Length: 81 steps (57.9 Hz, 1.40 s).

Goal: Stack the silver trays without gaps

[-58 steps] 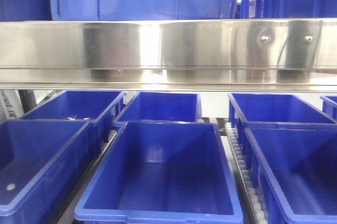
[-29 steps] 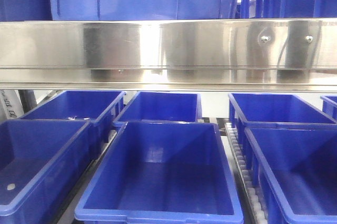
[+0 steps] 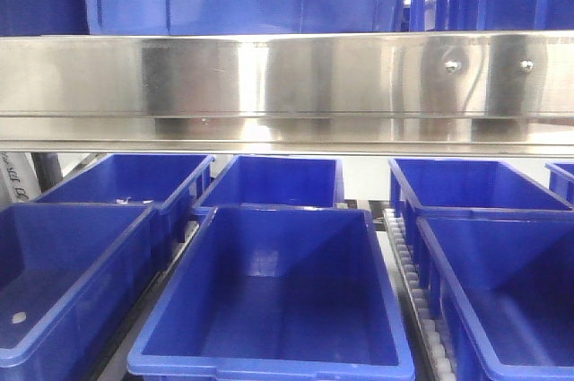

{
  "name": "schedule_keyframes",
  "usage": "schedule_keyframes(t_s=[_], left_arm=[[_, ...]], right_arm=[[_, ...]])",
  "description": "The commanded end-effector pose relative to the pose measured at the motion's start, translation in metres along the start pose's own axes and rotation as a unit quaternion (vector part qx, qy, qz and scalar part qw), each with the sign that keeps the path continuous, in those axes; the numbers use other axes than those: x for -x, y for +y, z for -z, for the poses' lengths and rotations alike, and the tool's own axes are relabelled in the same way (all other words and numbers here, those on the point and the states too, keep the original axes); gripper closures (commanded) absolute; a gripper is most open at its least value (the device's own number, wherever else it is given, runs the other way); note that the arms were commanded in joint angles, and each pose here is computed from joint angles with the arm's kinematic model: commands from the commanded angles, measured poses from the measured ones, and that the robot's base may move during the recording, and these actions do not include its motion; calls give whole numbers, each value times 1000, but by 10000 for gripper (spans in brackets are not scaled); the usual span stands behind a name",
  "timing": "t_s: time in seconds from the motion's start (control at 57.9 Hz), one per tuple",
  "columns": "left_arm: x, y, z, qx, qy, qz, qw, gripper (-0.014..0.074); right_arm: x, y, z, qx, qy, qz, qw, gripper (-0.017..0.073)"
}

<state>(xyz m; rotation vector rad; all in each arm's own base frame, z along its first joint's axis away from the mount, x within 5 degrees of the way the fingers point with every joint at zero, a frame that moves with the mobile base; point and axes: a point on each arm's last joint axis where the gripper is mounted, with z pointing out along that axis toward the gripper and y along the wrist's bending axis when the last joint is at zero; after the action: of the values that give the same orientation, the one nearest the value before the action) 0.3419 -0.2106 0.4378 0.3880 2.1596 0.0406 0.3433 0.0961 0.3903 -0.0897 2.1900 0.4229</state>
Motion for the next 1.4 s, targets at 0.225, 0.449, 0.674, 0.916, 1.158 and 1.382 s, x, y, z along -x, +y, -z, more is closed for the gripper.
schedule_keyframes(t_s=[0.225, 0.449, 0.674, 0.916, 1.158, 1.382], left_arm=[[-22, -13, -50, 10, 81, -17, 997, 611], [-30, -23, -73, -3, 100, -16, 995, 599], [-29, -19, -76, -4, 93, -9, 996, 352], [-29, -10, -78, 6, 95, -4, 995, 214], [-18, 2, -55, 9, 70, 8, 997, 246], [3, 22, 2, 0, 0, 30, 1000, 638]], right_arm=[[-19, 11, -49, 14, 50, 21, 998, 636], [-29, 7, -70, 10, 73, 14, 997, 581], [-25, 9, -72, 21, 50, -5, 998, 199], [-22, 10, -71, 23, 40, -5, 999, 259], [7, 22, -41, 40, 11, 6, 999, 314], [33, 37, 6, 59, -9, 23, 998, 637]])
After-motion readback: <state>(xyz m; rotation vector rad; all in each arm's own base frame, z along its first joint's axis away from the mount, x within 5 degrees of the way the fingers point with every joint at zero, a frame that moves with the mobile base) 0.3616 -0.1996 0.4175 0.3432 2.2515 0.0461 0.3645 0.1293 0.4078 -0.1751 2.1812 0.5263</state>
